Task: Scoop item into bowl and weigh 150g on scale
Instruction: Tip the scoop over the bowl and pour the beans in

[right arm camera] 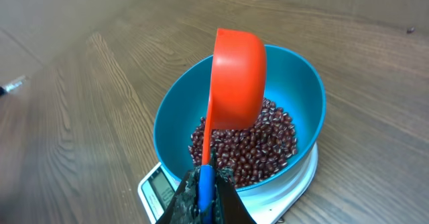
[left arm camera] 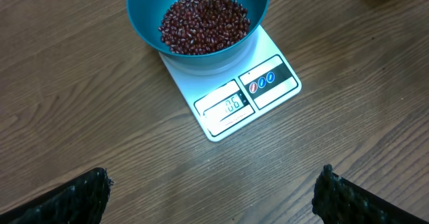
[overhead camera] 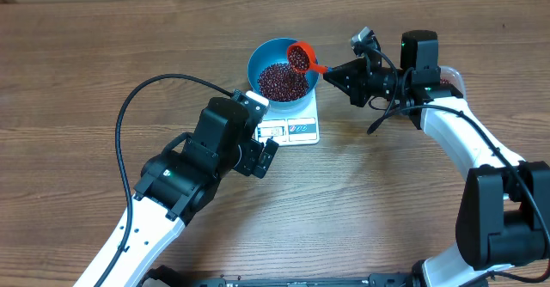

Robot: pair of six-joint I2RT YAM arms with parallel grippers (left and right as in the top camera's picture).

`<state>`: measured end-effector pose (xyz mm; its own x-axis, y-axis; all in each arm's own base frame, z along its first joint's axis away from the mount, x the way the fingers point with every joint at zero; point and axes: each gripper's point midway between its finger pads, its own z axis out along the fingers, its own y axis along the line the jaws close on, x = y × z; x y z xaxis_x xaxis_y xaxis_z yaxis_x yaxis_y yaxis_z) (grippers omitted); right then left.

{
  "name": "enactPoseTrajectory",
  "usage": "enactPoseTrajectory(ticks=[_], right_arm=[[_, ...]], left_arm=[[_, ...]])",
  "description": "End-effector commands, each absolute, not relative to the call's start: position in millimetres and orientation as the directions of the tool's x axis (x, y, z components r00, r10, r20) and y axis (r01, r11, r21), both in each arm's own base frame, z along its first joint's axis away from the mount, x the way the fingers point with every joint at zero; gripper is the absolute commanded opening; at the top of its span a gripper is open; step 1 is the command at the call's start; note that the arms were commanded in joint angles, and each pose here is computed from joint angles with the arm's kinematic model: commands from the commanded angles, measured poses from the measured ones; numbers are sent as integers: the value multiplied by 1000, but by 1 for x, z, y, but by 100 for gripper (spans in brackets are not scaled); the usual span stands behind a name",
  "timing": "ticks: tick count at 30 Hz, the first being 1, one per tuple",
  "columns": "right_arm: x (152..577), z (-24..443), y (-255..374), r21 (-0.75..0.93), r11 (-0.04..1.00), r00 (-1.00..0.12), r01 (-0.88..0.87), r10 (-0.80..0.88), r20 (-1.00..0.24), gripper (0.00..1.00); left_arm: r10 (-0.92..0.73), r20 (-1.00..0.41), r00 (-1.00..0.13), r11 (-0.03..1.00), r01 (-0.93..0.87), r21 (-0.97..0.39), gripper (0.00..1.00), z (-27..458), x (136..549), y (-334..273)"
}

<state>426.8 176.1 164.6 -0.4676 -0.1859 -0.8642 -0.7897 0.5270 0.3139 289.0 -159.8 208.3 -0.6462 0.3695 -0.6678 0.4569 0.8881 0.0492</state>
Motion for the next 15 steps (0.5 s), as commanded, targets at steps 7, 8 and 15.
enactPoseTrajectory(ticks=[7, 8, 15], right_arm=[[431, 169, 178, 153, 486, -313, -861, -267, -911, 4], [431, 169, 178, 137, 481, -297, -866, -276, -914, 4], [431, 169, 178, 117, 475, -279, -872, -286, -917, 4]], left_arm=[[370, -662, -652, 889, 455, 50, 100, 205, 288, -161], [370, -662, -652, 889, 455, 50, 100, 205, 288, -161], [370, -662, -651, 889, 455, 50, 100, 205, 289, -161]])
